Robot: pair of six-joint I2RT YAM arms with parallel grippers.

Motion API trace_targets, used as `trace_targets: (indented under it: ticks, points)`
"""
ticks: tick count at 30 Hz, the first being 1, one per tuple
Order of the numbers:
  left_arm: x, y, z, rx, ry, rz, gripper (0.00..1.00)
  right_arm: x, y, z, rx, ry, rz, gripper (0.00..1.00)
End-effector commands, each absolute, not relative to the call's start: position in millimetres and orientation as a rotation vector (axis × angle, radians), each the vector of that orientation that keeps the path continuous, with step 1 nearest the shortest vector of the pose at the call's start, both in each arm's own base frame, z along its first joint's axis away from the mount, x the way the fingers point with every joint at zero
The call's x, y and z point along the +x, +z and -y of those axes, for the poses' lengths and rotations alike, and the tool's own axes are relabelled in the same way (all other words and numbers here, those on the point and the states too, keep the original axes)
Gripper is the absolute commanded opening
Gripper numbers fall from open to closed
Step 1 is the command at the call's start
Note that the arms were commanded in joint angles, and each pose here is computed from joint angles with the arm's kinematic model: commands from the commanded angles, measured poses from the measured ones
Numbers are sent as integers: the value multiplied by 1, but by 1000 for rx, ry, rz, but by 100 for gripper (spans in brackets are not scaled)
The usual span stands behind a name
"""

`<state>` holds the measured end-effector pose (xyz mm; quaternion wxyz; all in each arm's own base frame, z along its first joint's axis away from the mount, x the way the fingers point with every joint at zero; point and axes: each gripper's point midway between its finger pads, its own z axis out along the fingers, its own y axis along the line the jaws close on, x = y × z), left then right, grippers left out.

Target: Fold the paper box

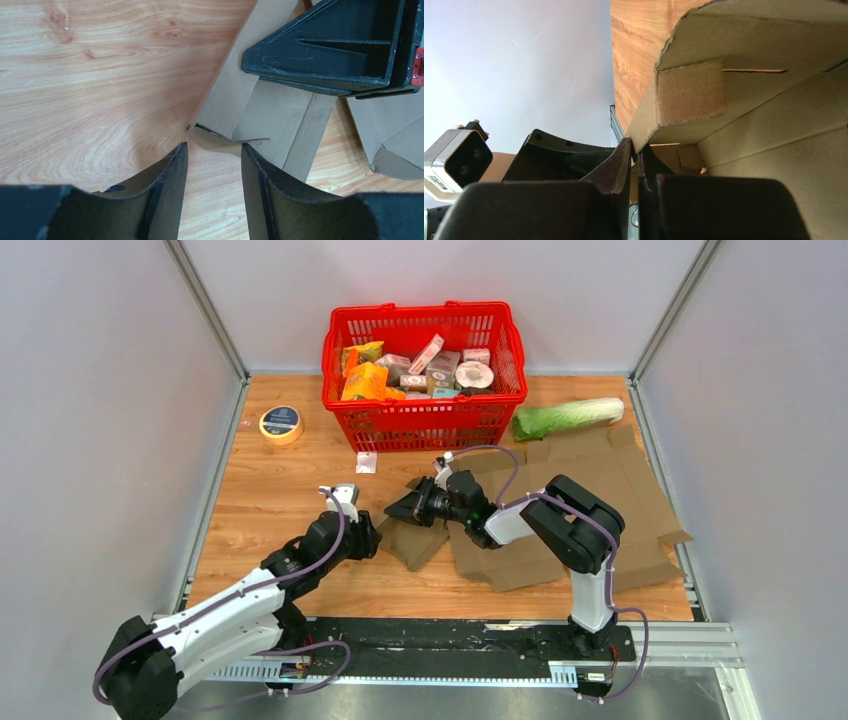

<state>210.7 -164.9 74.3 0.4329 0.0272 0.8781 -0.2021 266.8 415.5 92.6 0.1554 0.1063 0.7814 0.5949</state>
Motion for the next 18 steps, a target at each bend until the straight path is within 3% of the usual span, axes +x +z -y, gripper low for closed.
trace_targets:
  ticks: [1, 5, 18]
  points:
    - [232, 91, 168, 15, -479, -2066, 52, 260, 60, -406, 345, 1569, -2363, 7]
    - [243, 105, 161, -57, -415, -1953, 50, 258, 55, -405, 393, 1558, -2386, 6]
    - [258, 98, 151, -181, -165, -1952, 38, 250, 45, -411, 456, 1576, -2419, 4]
